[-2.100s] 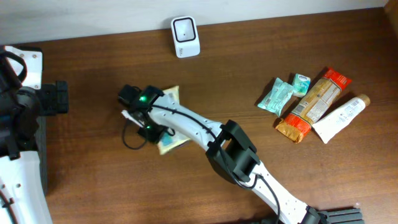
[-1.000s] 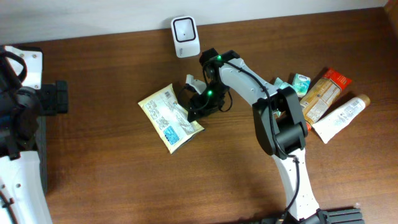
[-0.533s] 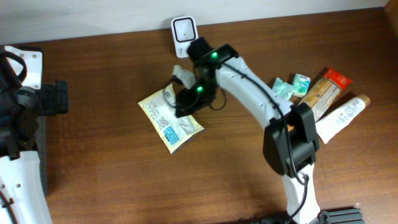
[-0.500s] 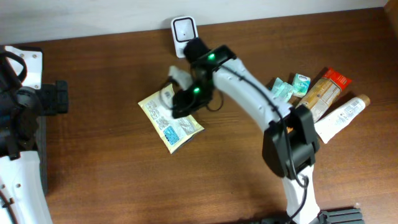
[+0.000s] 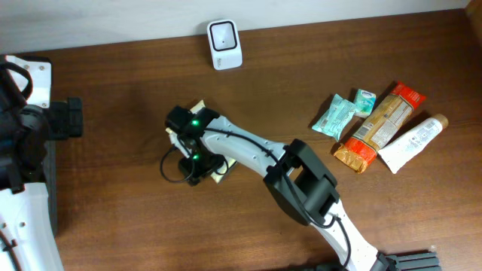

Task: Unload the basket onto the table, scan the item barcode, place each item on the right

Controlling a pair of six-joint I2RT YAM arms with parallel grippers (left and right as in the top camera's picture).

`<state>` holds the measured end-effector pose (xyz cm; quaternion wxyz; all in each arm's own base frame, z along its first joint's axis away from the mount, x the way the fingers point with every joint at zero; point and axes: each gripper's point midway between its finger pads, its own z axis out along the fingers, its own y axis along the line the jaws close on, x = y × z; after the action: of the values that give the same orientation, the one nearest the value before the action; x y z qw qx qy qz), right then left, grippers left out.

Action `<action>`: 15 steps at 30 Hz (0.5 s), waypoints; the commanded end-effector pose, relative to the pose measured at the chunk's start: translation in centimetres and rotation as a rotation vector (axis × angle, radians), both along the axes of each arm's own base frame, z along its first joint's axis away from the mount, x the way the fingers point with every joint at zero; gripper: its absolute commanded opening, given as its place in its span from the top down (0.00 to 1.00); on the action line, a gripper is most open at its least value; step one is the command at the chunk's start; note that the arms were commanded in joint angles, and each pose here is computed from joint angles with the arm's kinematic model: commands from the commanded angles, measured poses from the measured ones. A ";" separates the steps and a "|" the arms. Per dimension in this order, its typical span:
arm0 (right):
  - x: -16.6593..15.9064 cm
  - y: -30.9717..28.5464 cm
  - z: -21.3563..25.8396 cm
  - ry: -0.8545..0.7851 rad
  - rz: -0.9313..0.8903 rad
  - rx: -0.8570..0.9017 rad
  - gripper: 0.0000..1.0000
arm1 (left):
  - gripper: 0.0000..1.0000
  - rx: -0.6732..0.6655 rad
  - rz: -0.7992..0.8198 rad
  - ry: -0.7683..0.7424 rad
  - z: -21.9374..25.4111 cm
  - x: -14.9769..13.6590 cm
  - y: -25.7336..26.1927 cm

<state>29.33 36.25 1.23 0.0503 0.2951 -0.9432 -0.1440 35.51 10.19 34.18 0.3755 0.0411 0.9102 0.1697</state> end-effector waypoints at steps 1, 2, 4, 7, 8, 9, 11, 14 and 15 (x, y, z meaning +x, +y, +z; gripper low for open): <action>2.6 -3.4 -0.4 -0.019 -0.153 -0.094 0.43 | 0.01 0.008 -0.008 -0.011 0.5 0.0 0.0; 2.9 -3.7 -0.1 -0.010 -0.162 -0.086 0.43 | 0.01 0.008 -0.008 -0.011 0.5 0.0 0.0; 3.2 -3.7 1.5 -0.036 -0.121 -0.051 0.43 | 0.01 0.008 -0.008 -0.011 0.5 0.0 0.0; 4.4 -3.3 5.7 -0.115 -0.112 0.019 0.42 | 0.01 0.008 -0.008 -0.011 0.5 0.0 0.0; 5.0 -3.4 7.0 -0.139 -0.124 0.040 0.41 | 0.01 0.008 -0.008 -0.011 0.5 0.0 0.0; 6.2 -4.0 8.8 -0.173 -0.152 0.069 0.39 | 0.01 0.008 -0.008 -0.011 0.5 0.0 0.0; 8.8 -6.7 11.3 -0.214 -0.252 0.100 0.37 | 0.01 0.008 -0.008 -0.011 0.5 0.0 0.0; 12.4 -12.5 11.5 -0.165 -0.414 0.147 0.25 | 0.01 0.008 -0.008 -0.011 0.5 0.0 0.0; 13.0 -14.2 10.6 -0.112 -0.453 0.180 0.21 | 0.01 0.008 -0.008 -0.011 0.5 0.0 0.0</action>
<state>40.08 26.70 12.40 -0.0790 0.1511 -0.9686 -0.1812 35.51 10.19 34.18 0.3755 0.0411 0.9102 0.1697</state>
